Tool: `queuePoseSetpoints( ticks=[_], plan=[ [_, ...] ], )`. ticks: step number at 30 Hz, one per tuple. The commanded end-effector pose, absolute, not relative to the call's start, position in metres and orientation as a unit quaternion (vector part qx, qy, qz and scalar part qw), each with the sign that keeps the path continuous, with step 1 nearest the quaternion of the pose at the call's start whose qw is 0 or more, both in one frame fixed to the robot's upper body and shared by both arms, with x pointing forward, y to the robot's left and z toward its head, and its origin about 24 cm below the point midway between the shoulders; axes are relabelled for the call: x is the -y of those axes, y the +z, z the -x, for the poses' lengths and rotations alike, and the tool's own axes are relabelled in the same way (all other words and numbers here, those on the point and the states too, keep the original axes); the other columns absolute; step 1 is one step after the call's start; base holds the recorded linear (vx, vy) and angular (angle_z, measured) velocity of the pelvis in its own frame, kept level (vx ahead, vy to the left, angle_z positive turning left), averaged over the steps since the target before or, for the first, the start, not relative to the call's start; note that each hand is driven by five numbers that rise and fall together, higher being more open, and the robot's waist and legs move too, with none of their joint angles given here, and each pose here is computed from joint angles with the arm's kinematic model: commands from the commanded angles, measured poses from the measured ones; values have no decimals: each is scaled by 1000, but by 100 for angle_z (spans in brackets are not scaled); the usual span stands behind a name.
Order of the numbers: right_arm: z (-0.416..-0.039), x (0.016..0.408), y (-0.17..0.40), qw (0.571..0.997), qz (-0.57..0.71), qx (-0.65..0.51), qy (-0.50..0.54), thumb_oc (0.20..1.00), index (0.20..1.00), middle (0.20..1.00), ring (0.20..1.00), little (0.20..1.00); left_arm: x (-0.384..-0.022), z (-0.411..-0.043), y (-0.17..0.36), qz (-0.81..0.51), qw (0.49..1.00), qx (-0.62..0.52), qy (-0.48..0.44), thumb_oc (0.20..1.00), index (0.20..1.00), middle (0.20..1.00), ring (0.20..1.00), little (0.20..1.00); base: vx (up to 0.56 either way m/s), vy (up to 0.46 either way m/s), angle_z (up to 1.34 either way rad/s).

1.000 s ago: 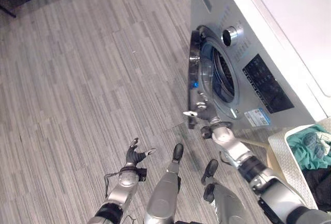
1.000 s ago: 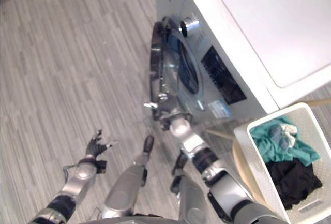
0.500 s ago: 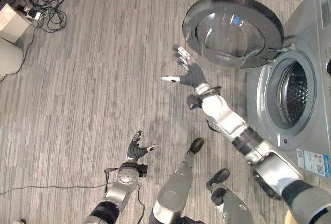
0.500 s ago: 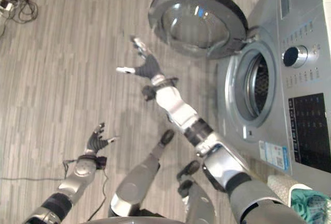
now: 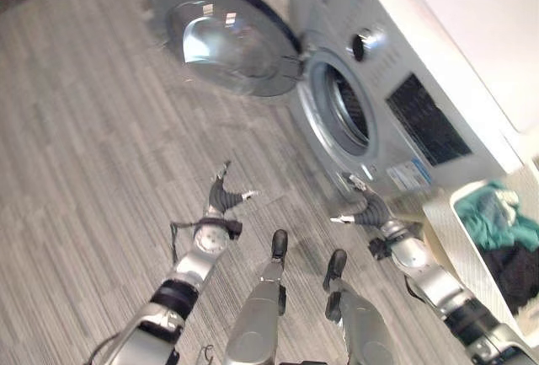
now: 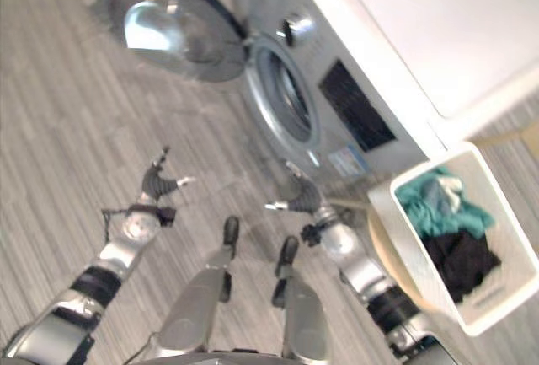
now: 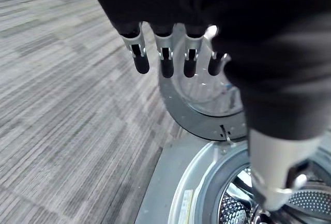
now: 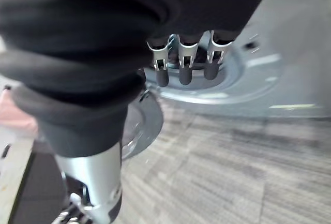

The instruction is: Grab the laundry basket,head to the washer,open it,put in the laundry and shut it.

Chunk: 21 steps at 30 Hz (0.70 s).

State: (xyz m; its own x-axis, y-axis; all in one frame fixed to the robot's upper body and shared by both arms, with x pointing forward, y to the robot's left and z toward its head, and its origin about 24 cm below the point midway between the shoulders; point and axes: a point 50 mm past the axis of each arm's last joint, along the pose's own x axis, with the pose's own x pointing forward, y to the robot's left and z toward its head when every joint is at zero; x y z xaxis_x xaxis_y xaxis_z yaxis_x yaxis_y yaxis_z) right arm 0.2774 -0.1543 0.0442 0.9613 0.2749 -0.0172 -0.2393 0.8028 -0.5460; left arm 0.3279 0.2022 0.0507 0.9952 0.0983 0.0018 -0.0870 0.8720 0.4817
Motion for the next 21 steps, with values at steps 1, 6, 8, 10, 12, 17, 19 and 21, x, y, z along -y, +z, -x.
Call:
queuePoseSetpoints(
  ticks=[1,6,8,10,12,17,19,21],
  plan=[
    [-286,149,82,945,269,125,136,1000,1000,1000,1000,1000,-231,-342,70,-296,949,6,111,1000,1000,1000,1000,1000,-34,48,-50],
    [-282,180,89,954,257,131,84,1000,1000,1000,1000,1000,-308,-352,116,-424,880,-20,215,1000,1000,1000,1000,1000,-32,46,-37],
    [-279,184,89,957,249,131,76,1000,1000,1000,1000,1000,-324,-348,117,-426,871,-39,240,1000,1000,1000,1000,1000,-3,31,-9],
    [-278,185,87,958,245,127,74,1000,1000,1000,1000,1000,-336,-343,117,-421,867,-53,260,1000,1000,1000,1000,1000,19,26,-20],
    [-276,186,84,961,238,122,72,1000,1000,1000,1000,1000,-343,-338,115,-423,863,-63,268,1000,1000,1000,1000,1000,32,15,-14],
    [-270,189,82,969,207,120,56,1000,1000,1000,1000,1000,-350,-329,102,-413,864,-84,277,1000,1000,1000,1000,1000,20,23,5],
    [-269,189,83,972,194,123,49,1000,1000,1000,1000,1000,-355,-322,92,-404,862,-103,287,1000,1000,1000,1000,1000,11,51,7],
    [-269,189,84,973,189,125,46,1000,1000,1000,1000,1000,-357,-319,89,-404,861,-111,289,1000,1000,1000,1000,1000,1,21,8]
  ],
)
